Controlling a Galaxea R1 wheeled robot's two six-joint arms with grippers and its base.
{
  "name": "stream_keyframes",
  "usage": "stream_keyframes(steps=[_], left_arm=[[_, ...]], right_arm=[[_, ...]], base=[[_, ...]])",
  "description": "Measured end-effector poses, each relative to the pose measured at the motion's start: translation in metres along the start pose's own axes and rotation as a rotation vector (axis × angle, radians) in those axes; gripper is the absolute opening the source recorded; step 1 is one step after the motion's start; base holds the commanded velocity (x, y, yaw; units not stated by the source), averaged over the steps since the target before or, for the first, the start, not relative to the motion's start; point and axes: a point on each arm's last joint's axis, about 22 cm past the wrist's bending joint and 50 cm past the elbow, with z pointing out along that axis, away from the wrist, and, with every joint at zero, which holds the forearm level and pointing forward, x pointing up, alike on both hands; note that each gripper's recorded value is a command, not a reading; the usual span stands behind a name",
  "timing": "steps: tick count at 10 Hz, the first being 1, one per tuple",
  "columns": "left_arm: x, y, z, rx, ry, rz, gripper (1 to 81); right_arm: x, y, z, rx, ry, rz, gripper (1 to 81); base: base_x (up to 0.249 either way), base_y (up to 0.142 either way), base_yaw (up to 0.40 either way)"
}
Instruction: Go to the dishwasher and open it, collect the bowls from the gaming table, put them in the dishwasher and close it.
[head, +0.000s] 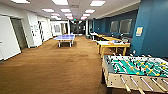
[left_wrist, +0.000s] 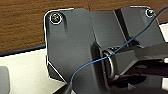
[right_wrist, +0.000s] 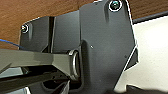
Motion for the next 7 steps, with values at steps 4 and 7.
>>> stream_keyframes(steps=[4, 7], left_arm=[[0.0, 0.008, 0.001, -0.011, -0.002, -0.001, 81.1], [0.001, 0.012, 0.002, -0.017, 0.0, -0.001, 81.1]], right_arm=[[-0.001, 0.005, -0.001, -0.008, 0.0, 0.0, 81.1], [0.0, 0.008, -0.002, -0.012, -0.001, 0.0, 81.1]], base=[[0.117, 0.016, 0.0], [0.125, 0.067, 0.0]])
